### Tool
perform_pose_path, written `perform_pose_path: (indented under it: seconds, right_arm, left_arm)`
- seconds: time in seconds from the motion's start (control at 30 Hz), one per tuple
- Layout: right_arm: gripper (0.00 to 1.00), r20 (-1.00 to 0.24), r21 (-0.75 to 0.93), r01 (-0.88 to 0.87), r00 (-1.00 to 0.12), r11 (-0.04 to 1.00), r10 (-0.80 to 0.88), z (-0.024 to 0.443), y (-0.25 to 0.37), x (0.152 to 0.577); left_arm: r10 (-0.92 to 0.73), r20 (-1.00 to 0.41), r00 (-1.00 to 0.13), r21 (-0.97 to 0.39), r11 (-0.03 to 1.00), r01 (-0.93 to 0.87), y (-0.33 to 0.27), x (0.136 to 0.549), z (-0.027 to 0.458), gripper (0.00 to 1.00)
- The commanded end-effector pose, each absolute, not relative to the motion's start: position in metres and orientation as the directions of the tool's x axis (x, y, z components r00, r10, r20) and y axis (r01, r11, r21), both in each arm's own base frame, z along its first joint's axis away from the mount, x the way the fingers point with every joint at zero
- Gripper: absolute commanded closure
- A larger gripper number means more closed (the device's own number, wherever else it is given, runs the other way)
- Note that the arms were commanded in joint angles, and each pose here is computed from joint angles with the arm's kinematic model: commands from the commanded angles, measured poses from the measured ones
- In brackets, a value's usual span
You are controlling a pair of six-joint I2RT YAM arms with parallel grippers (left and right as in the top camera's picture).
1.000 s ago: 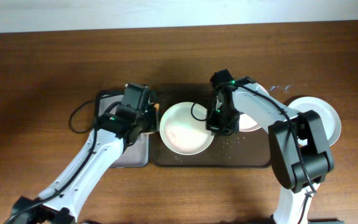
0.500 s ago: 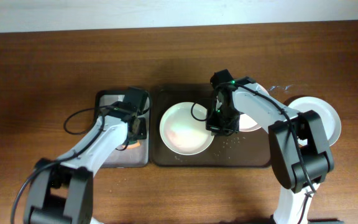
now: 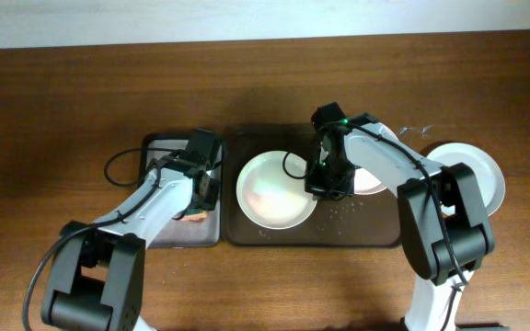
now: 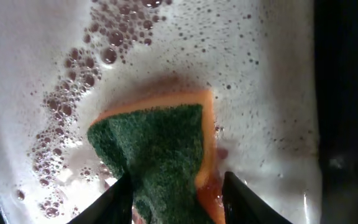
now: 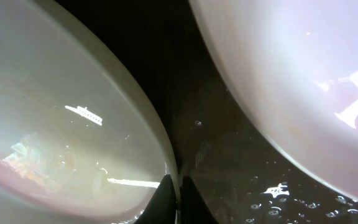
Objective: Clean dirty plates on tray and stack at the side
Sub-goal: 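Dip the sponge back into the soapy tray with the left gripper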
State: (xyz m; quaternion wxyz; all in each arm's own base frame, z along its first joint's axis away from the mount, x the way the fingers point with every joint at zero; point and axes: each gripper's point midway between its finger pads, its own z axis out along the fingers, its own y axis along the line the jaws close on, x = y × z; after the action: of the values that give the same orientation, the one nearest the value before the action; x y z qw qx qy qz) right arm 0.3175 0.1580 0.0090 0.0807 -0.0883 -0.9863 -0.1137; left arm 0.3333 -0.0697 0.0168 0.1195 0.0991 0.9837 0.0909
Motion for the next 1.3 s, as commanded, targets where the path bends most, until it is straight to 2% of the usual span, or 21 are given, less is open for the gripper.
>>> perform_pose_path:
  seconds: [0.0,0.2,0.23,0.27,0.3,0.5,0.53,0.57,0.73,0.8,0.83,0.9,0.93,0.97,1.0,1.03,1.17,1.27]
  right_arm:
    - [0.96,0.178,0.184,0.181,-0.973,0.966,0.149,0.006,0.157,0.315]
    - [0.96,0.178,0.184,0.182,-0.973,0.966,0.149,0.006,0.157,0.315]
    - [0.96,0.178,0.184,0.182,-0.973,0.966,0.149,0.006,0.157,0.315]
    - [0.96,0.178,0.184,0.182,-0.973,0.966,0.149,0.006,0.157,0.315]
    - [0.96,0.179,0.184,0.182,-0.973,0.966,0.149,0.007,0.157,0.315]
    - [0.96,0.185,0.181,0.183,-0.971,0.966,0.149,0.007,0.156,0.314]
    - [0.96,0.185,0.180,0.183,-0.971,0.967,0.149,0.007,0.157,0.314]
    - [0.96,0.185,0.180,0.183,-0.971,0.967,0.149,0.007,0.157,0.314]
    - [0.96,0.184,0.181,0.183,-0.972,0.966,0.149,0.007,0.157,0.314]
    - [0.96,0.184,0.181,0.183,-0.971,0.966,0.150,0.007,0.156,0.314]
    - [0.96,0.184,0.181,0.183,-0.971,0.966,0.150,0.007,0.157,0.314]
    - [0.96,0.185,0.181,0.183,-0.971,0.966,0.150,0.007,0.156,0.314]
    - [0.96,0.185,0.181,0.183,-0.971,0.966,0.150,0.007,0.156,0.314]
    - [0.96,0.185,0.180,0.183,-0.971,0.966,0.150,0.007,0.156,0.314]
    - [0.96,0.185,0.180,0.183,-0.971,0.966,0.150,0.007,0.156,0.314]
    - [0.96,0.185,0.181,0.183,-0.971,0.966,0.149,0.007,0.156,0.314]
    - [0.96,0.186,0.180,0.183,-0.971,0.967,0.149,0.007,0.156,0.313]
    - [0.96,0.184,0.182,0.164,-0.974,0.970,0.130,0.007,0.156,0.313]
  left_arm:
    - [0.164,-0.211,-0.964,0.209,0.971,0.119,-0.065,0.331,0.010,0.56]
    - [0.025,-0.159,-0.987,0.203,0.979,-0.008,-0.062,0.322,-0.019,0.57]
    - [0.019,-0.147,-0.989,0.204,0.979,-0.012,-0.062,0.321,-0.025,0.63]
    - [0.019,-0.142,-0.990,0.200,0.980,-0.009,-0.063,0.322,-0.031,0.87]
    - [0.019,-0.150,-0.988,0.198,0.980,-0.012,-0.064,0.325,-0.032,1.00]
    - [0.074,-0.269,-0.960,0.193,0.981,0.022,-0.070,0.358,0.007,1.00]
    - [0.073,-0.276,-0.958,0.190,0.982,0.020,-0.071,0.359,0.014,0.93]
    - [0.073,-0.273,-0.959,0.189,0.982,0.021,-0.070,0.357,0.020,0.53]
    - [0.080,-0.152,-0.985,0.207,0.977,0.047,-0.064,0.327,0.016,0.40]
    - [0.079,-0.123,-0.989,0.170,0.984,0.057,-0.069,0.320,0.014,0.41]
    - [0.078,-0.117,-0.990,0.149,0.987,0.060,-0.073,0.319,0.013,0.43]
    - [0.077,-0.110,-0.991,0.122,0.991,0.064,-0.077,0.318,0.012,0.61]
    - [0.078,-0.109,-0.991,0.122,0.990,0.064,-0.077,0.317,0.012,0.65]
    - [0.078,-0.108,-0.991,0.122,0.990,0.064,-0.077,0.317,0.011,0.73]
    - [0.077,-0.105,-0.991,0.123,0.990,0.064,-0.077,0.316,0.011,0.92]
    - [0.078,-0.101,-0.992,0.124,0.990,0.065,-0.077,0.316,0.011,1.00]
    - [0.077,-0.097,-0.992,0.126,0.990,0.065,-0.076,0.314,0.014,1.00]
    - [0.076,-0.156,-0.985,0.119,0.991,0.057,-0.078,0.324,0.031,1.00]
